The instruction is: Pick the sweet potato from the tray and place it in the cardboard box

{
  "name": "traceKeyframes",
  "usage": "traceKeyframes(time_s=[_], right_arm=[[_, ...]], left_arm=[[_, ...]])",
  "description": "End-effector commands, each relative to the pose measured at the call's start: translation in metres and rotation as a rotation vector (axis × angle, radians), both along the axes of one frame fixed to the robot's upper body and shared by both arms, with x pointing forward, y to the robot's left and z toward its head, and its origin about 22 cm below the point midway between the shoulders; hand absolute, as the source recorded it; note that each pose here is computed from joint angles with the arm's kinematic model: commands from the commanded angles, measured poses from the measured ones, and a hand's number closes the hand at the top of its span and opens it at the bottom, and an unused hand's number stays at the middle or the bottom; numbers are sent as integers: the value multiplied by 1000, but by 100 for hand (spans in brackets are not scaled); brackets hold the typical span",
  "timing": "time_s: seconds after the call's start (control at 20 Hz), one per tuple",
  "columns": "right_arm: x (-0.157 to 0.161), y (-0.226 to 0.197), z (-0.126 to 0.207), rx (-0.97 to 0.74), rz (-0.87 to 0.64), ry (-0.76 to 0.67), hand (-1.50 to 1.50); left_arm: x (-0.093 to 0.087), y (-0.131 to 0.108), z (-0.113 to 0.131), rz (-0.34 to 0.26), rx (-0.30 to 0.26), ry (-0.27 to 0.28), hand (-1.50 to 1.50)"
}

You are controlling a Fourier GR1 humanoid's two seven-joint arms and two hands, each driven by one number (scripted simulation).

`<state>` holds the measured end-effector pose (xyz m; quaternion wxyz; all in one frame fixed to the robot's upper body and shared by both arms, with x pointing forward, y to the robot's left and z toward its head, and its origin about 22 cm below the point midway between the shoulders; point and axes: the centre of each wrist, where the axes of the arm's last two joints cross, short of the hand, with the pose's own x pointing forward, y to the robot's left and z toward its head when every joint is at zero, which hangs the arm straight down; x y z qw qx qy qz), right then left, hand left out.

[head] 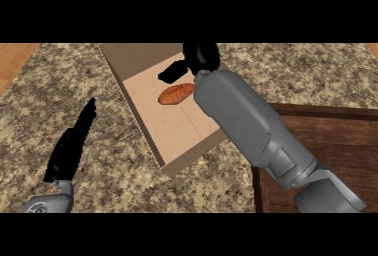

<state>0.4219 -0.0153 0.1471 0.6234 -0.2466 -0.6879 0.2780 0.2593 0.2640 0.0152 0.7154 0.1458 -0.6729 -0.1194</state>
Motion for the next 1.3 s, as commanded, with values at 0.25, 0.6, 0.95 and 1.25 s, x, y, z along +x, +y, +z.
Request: traceKeyframes(time_s=[0.25, 0.6, 0.95, 1.25], right_arm=[[9, -23, 12, 441, -125, -138, -150], [27, -101, 12, 550, -286, -219, -150], [15, -202, 1, 613, -321, -242, -150], [-4, -293, 2, 558, -240, -213, -150]], left_arm=[[-6, -1, -6, 54, 4, 15, 0], [-20, 10, -8, 68, -6, 16, 0], [-25, 18, -1, 88, 3, 22, 0], [-22, 55, 3, 87, -3, 19, 0]])
